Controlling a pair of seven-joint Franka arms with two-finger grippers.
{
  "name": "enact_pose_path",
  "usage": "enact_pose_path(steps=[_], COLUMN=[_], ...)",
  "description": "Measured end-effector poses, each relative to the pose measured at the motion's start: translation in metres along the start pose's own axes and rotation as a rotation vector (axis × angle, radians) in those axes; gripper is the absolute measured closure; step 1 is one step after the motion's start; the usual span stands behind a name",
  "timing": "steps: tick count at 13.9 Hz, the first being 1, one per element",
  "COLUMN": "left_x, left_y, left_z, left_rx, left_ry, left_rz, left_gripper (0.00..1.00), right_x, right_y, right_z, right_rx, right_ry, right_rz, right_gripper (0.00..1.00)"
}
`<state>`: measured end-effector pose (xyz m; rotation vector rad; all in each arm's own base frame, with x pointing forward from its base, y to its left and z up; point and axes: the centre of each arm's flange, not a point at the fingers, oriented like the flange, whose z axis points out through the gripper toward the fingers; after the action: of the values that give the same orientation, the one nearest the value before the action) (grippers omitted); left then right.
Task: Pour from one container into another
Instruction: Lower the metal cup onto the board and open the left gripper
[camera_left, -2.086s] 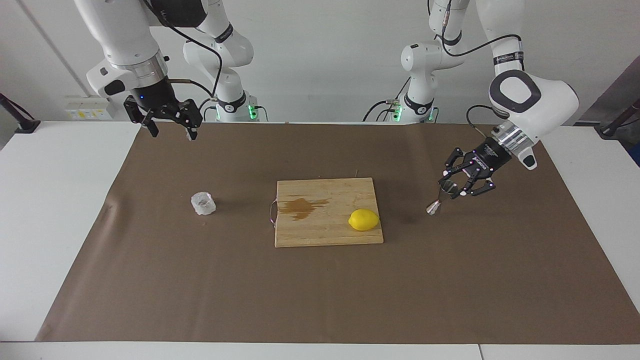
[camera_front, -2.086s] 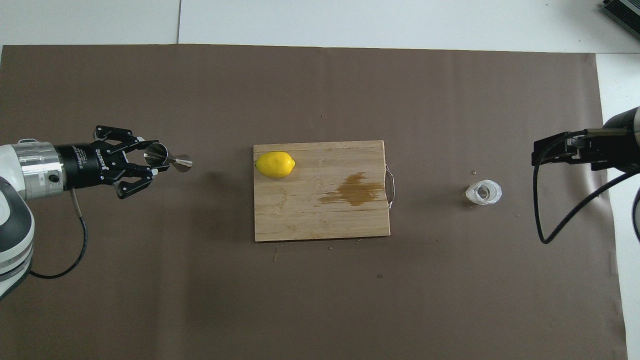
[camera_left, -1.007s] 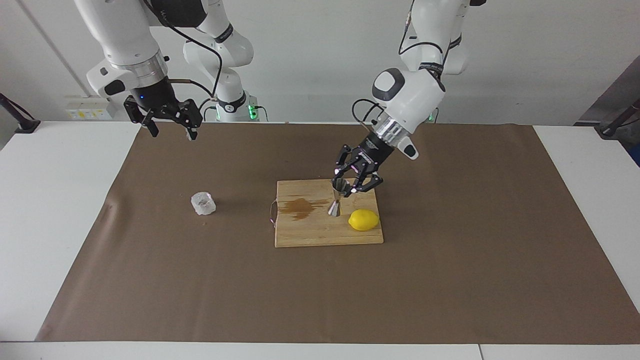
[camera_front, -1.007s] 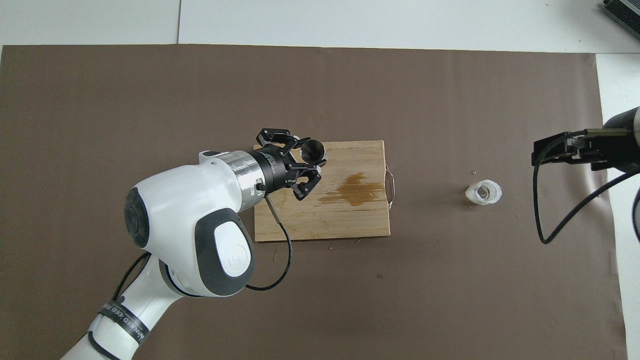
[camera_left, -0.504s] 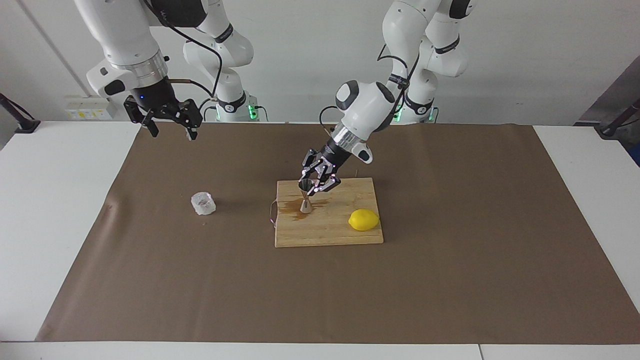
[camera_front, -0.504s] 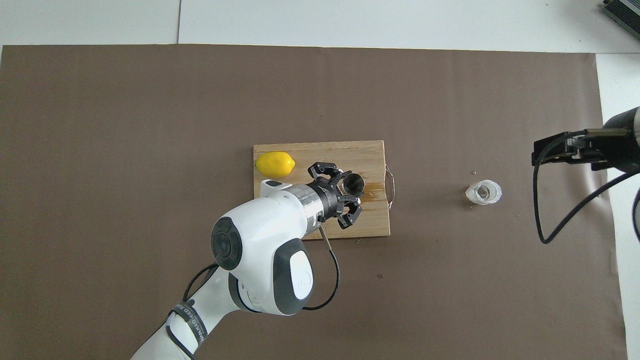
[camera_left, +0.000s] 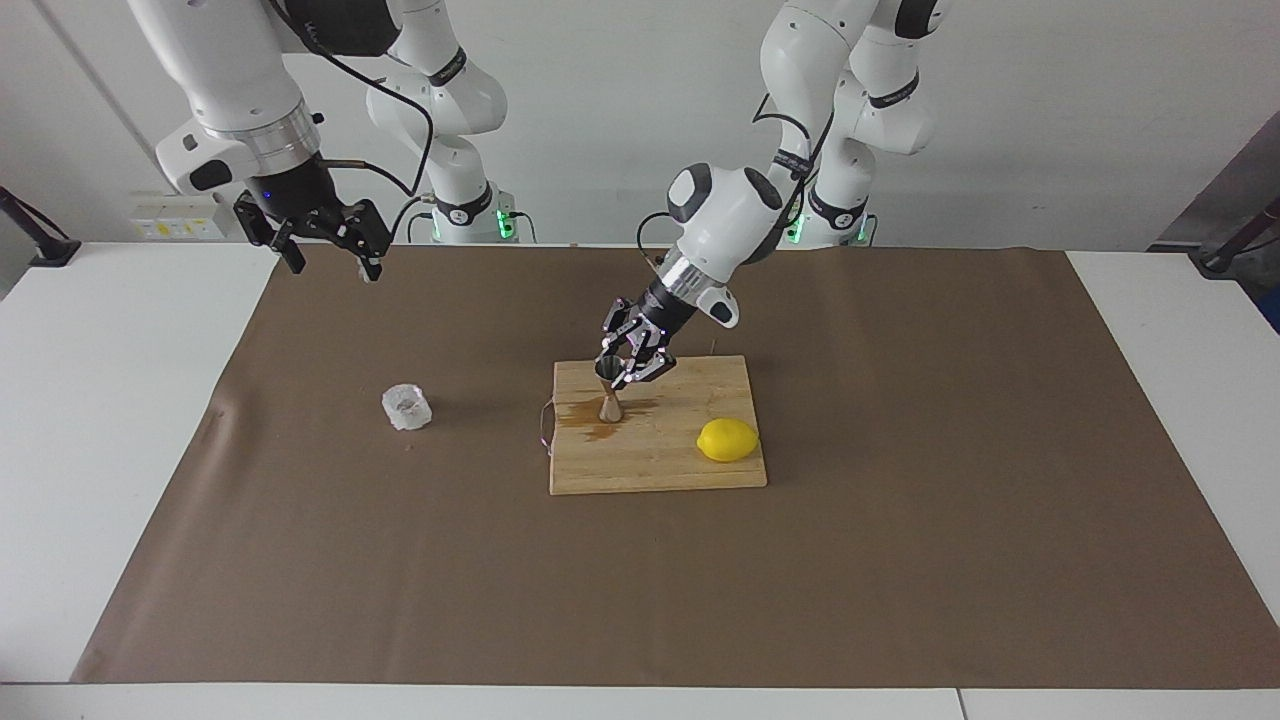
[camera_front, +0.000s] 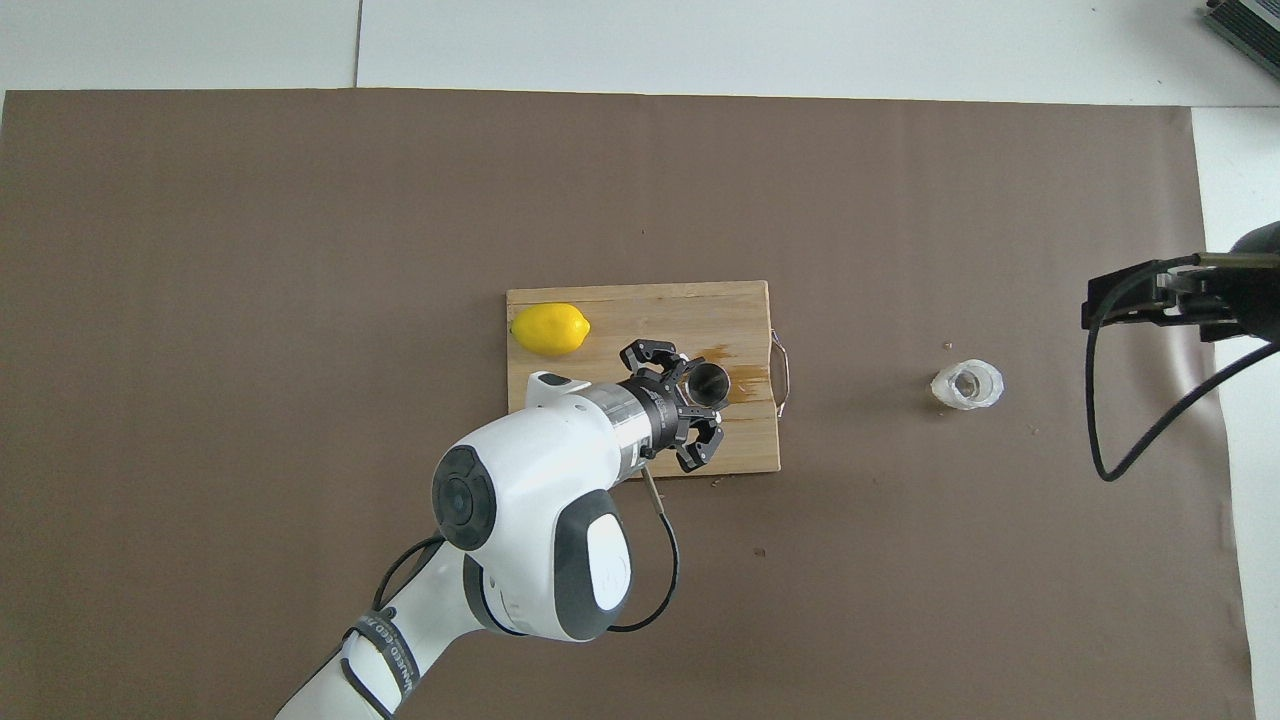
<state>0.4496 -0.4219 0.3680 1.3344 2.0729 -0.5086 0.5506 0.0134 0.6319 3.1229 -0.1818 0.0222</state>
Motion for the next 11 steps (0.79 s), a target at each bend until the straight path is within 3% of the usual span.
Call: enact_pose_path(steps=[2,3,7,9,11], left_x=[0.0,0.0,-0.001,-0.01,-0.023], left_y=[-0.004,-0.005,0.002,0.017,0.041], left_z=[0.001,0.001,-0.005,-0.024,-0.054], left_rx=[-0.007,-0.006,-0.017,-0.014,0.029], left_ry=[-0.002,-0.001,-0.006,-0.015,0.018], left_rz=[0.013,0.015,0.012,0.038,0.124], left_gripper=[0.48,0.43,0.0,0.0,0.0], right_x=[0.001,0.002,0.002,0.005,0.006], right_y=[-0.001,-0.001,-0.005,-0.004,-0.002], right_z=[-0.001,-0.001,0.001,0.007,0.014], right_rx=[0.001,0.002,0.003,0.003,0.002], right_ry=[0.009,0.015,0.022,0.03,0.031], right_rz=[-0.028,-0.034,-0.048,-0.108,-0.192], right_gripper=[0.0,0.0,0.0,0.0,0.0])
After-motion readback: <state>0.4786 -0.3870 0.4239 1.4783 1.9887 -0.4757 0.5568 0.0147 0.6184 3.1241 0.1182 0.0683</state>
